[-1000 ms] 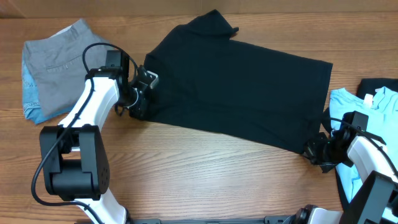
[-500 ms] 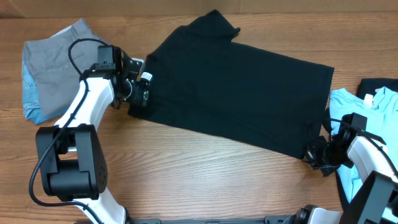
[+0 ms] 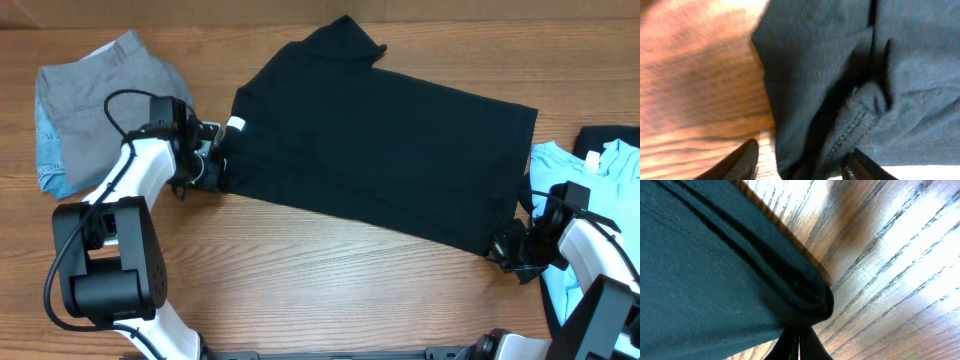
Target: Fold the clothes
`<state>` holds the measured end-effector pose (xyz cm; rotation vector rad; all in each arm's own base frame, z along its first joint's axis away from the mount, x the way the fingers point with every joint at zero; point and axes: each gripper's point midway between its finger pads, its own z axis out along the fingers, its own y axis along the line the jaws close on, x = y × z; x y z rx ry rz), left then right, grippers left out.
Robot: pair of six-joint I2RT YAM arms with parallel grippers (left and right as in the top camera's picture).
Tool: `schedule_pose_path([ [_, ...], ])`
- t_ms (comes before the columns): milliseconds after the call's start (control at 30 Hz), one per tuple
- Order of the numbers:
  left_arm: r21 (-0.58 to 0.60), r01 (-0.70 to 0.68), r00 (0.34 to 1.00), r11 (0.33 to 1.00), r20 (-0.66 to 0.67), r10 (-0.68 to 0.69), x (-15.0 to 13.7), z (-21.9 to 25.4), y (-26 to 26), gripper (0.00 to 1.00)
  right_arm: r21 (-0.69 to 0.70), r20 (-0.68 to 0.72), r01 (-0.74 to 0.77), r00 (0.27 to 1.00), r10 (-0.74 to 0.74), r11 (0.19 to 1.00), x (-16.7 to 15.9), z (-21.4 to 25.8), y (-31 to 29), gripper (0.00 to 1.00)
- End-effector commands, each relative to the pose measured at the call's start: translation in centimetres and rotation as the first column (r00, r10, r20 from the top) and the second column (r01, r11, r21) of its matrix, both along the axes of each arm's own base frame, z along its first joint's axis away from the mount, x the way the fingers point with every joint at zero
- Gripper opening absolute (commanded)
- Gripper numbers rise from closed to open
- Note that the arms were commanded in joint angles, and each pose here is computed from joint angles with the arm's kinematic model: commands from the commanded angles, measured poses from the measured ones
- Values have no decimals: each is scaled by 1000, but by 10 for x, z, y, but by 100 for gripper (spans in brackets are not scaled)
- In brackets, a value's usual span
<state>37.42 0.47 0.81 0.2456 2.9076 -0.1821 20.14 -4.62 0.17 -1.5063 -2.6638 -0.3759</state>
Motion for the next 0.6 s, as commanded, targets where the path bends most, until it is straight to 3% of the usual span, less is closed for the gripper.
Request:
schedule_pose_path([
  [0,-29,-7,1000,1000,-6,7,-5,-9,-5,36,-19,-4,0,1000,0,1000,-1,-2,-4,4],
  [100,-11,-16,1000,1000,-6,16,-5,-9,0,4,-19,-14,-7,1000,7,1000,-4,-2,-3,4],
  [233,181,-266,949,947,-123,291,-38,-14,59,4,-3,-105,-10,994,9,1000,-23,3,1,4],
  [367,190,-426,863,885,-209,460,-69,-11,88,4,32,-178,-9,984,14,999,-40,9,9,4],
  [500,172,-468,812,867,-303,498,-94,-9,91,4,52,-187,-5,982,15,999,-42,10,13,4],
  [567,141,-472,810,870,-320,491,-95,-8,86,10,44,-163,-17,986,24,999,-37,9,11,24],
])
